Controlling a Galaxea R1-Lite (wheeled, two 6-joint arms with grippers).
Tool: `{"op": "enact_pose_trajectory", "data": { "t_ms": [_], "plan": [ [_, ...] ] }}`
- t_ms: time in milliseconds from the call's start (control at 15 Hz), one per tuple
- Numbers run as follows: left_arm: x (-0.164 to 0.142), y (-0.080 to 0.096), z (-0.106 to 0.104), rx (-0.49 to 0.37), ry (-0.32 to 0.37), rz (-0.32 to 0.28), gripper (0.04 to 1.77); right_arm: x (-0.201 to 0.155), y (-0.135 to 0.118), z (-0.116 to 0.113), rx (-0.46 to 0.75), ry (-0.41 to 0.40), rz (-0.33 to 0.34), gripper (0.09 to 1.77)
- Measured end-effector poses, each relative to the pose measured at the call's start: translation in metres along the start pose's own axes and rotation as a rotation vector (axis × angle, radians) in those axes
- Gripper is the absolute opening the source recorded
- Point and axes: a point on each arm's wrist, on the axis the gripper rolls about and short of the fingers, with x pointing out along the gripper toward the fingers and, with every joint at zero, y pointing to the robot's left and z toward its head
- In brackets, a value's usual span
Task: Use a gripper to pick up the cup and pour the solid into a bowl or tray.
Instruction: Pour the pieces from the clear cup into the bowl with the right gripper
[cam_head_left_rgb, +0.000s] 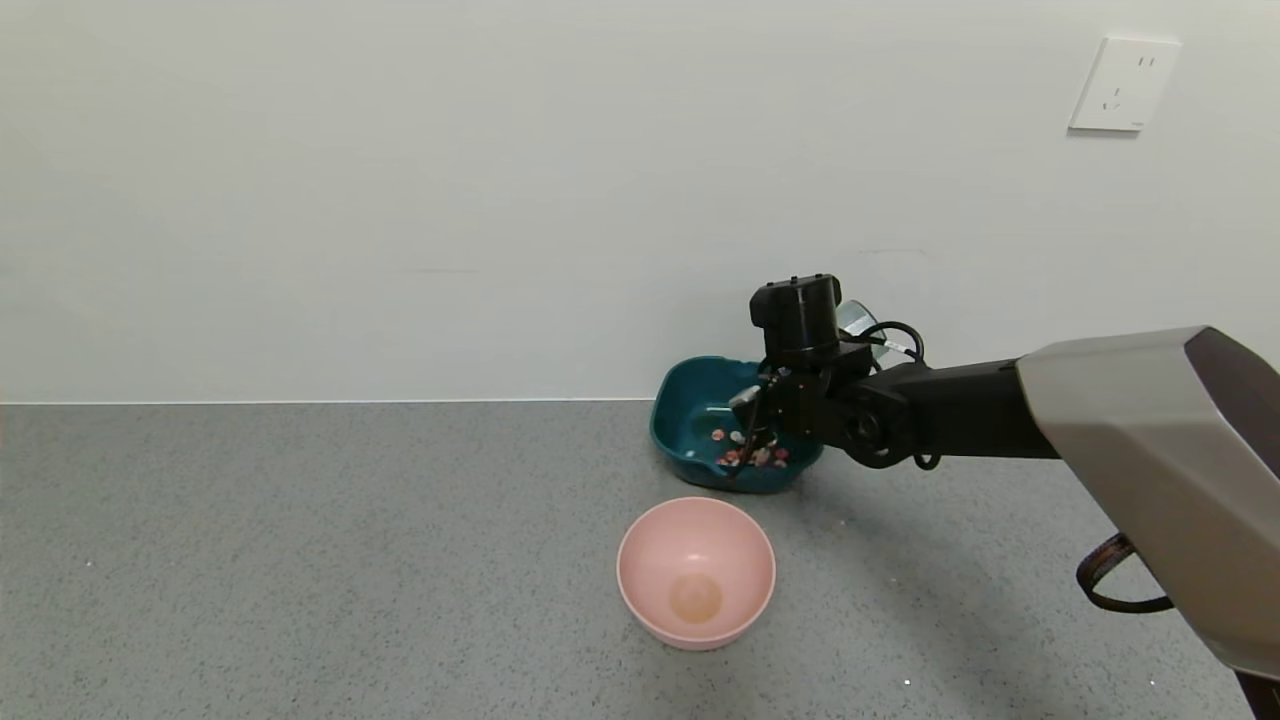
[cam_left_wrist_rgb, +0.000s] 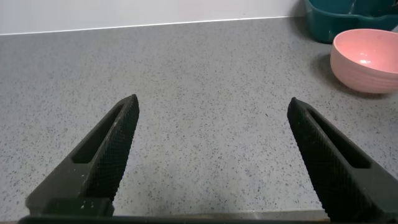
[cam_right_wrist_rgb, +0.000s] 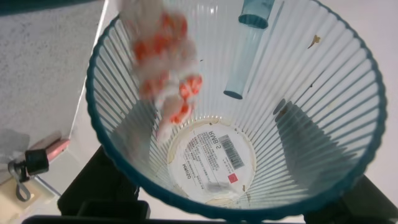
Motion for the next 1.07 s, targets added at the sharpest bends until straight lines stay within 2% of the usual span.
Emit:
{"op": "enact_pose_trajectory", "data": {
  "t_ms": [1067],
  "plan": [
    [0.0,0.0,0.0,0.0,0.0,0.0,1.72,-0.0068,0.0015,0.0008,-0.023,0.027,0.018,1.37]
  ]
}}
